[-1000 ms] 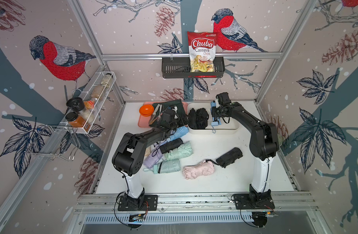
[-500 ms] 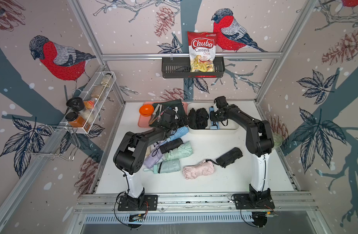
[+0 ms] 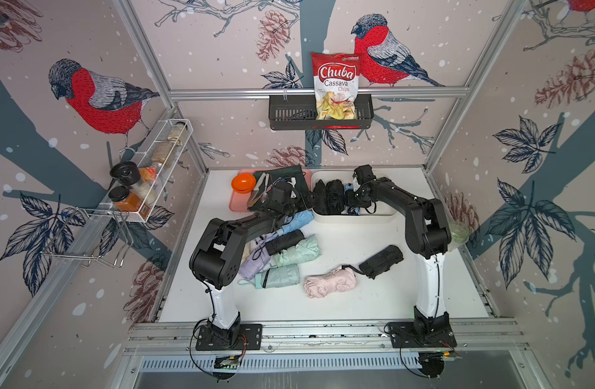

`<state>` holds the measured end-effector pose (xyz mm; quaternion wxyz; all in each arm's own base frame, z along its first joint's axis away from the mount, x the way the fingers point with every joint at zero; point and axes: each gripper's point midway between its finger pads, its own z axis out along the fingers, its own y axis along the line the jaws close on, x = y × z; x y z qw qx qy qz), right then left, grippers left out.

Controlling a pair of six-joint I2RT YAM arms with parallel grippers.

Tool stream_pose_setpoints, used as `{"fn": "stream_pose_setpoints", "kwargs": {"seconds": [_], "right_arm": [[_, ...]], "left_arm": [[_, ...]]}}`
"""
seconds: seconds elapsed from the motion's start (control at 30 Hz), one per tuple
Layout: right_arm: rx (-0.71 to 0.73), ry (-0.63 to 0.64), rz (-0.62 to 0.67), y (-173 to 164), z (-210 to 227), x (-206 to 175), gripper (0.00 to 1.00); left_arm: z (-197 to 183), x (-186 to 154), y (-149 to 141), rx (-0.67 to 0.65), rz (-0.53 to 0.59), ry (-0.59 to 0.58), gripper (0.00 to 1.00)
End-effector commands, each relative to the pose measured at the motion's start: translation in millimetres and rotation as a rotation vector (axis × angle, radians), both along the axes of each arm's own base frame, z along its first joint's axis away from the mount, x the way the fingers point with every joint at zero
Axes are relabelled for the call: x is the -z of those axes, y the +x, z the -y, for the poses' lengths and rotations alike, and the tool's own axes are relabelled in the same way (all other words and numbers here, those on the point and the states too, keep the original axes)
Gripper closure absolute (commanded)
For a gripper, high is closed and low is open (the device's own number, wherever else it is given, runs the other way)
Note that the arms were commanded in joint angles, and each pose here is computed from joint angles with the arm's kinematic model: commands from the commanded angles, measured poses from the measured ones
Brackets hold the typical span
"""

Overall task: Put the umbrella into the storage box
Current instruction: Place the umbrella in the storage box.

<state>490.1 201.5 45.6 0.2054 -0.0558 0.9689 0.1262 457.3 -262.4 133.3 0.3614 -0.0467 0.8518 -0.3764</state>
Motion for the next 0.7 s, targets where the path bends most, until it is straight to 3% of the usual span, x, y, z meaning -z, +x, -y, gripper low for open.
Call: {"fn": "stream_pose_setpoints", "kwargs": {"seconds": [0.0, 0.3, 0.67], "right_arm": [[0.003, 0.027, 0.006, 2, -4, -2, 0.3], [0.016, 0.021, 0.051, 7, 2, -26, 0.22], [0.043, 0.021, 0.115, 6, 11, -63, 0.26]], "left_arm": [[3, -15, 7, -0.001, 0.048, -0.031, 0.07], [3, -15, 7, -0.003, 0.049, -0.033, 0.07], [1, -18, 8, -0.011, 0.05, -0.019, 0.07]]}}
